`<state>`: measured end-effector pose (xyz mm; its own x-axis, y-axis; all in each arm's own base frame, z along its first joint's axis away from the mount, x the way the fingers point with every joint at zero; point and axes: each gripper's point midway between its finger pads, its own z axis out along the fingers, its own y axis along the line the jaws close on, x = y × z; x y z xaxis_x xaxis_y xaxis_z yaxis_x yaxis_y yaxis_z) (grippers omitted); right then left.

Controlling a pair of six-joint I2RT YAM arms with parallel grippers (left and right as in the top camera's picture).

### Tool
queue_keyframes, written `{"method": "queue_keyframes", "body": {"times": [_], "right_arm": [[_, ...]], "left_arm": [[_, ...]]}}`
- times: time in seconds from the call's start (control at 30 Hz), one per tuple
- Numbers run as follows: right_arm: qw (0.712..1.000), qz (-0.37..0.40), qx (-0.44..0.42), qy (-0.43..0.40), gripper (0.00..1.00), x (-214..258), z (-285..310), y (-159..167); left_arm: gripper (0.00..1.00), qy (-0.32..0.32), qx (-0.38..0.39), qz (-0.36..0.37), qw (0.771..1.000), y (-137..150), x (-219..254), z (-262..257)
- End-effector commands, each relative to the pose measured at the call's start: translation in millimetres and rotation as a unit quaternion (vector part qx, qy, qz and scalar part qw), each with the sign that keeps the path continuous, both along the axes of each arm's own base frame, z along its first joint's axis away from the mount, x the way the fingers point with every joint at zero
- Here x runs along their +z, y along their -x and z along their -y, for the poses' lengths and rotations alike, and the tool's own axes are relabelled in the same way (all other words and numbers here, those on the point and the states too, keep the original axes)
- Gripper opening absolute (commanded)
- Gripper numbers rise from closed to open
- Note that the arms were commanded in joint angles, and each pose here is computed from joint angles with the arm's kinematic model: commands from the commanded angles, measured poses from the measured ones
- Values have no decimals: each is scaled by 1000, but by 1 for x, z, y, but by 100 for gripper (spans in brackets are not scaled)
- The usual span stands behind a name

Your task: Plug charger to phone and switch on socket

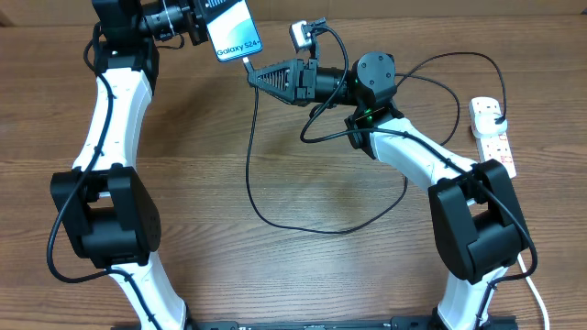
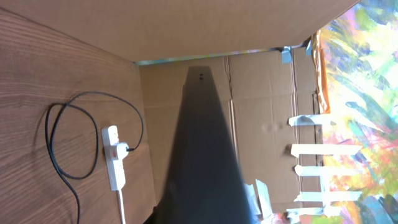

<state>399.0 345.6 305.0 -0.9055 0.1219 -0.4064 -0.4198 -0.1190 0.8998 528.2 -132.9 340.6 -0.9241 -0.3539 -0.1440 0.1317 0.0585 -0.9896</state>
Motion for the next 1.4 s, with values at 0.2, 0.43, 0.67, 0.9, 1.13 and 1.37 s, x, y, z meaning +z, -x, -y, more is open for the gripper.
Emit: {"method": "queue_keyframes", "body": {"times": [0.2,0.43,0.67,0.9,1.13,1.37], "right_arm": [[999,28,-10,-12,4,22,3,2],[999,37,-12,-11,4,22,3,2],[999,37,-12,-11,4,22,3,2],[999,35,-12,-11,4,21,3,2],[999,34,-15,-12,4,22,3,0],[999,34,-17,-12,4,22,3,0]], "left_arm": [[4,-7,2,29,1000,0,7,0],[4,-7,-2,29,1000,1,7,4],[4,-7,-7,28,1000,2,7,8],[4,-6,-15,29,999,5,7,13],[4,-7,-20,31,999,6,7,17],[4,-11,-28,43,999,9,7,20]]}}
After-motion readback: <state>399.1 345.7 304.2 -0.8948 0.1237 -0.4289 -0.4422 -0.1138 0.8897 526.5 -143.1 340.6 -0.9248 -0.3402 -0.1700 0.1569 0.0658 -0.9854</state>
